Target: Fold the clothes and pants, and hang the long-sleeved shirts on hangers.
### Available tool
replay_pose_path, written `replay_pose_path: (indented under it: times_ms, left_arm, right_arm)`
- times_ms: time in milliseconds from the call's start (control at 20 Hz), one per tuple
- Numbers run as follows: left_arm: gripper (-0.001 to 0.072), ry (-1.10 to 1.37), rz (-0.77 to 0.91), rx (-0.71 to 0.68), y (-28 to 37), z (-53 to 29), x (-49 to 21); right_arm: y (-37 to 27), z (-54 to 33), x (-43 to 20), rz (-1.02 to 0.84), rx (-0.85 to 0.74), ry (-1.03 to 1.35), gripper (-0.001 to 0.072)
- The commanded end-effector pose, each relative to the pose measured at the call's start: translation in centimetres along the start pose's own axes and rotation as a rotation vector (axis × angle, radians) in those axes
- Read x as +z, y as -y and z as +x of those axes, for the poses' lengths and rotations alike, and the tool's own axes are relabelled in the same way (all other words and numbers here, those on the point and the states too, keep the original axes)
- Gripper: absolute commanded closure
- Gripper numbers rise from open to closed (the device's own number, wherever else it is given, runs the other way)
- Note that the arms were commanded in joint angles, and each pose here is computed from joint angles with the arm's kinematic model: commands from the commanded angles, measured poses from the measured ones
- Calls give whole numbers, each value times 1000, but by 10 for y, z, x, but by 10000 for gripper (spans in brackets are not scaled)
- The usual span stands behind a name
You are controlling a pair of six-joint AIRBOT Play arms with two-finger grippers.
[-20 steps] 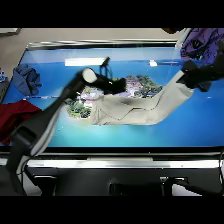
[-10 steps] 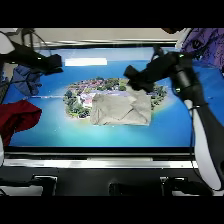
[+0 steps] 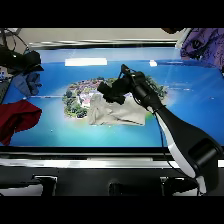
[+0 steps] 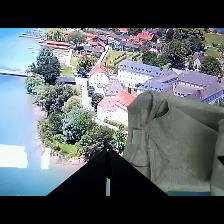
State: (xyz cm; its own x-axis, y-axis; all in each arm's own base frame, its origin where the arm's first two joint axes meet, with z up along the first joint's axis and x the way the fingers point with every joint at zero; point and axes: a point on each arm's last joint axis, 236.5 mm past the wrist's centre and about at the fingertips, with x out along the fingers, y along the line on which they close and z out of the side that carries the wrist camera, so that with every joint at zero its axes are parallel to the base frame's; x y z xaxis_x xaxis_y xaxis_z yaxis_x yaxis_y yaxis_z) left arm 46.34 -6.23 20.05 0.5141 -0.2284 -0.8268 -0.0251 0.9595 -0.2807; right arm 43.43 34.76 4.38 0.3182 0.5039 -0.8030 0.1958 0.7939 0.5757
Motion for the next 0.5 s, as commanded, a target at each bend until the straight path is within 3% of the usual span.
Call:
replay_pose_path:
  times_ms: [0,100,200,250,450]
  left_arm:
    - [685,-1,-5,6,-3,-1,0]
    - [685,-2,-4,6,-3,-1,0]
    - [685,-2,-4,6,-3,-1,0]
    - [684,-5,-4,6,-3,-1,-1]
    - [685,-33,-8,11,-6,4,-8]
  right_arm:
    - [0,29,-13,23,-1,-35,673]
    - [2,40,-17,43,2,-54,656]
    - [-2,47,-16,57,28,-55,423]
    - [-8,47,-16,46,54,-54,346]
    - [-24,16,-10,-33,115,-49,277]
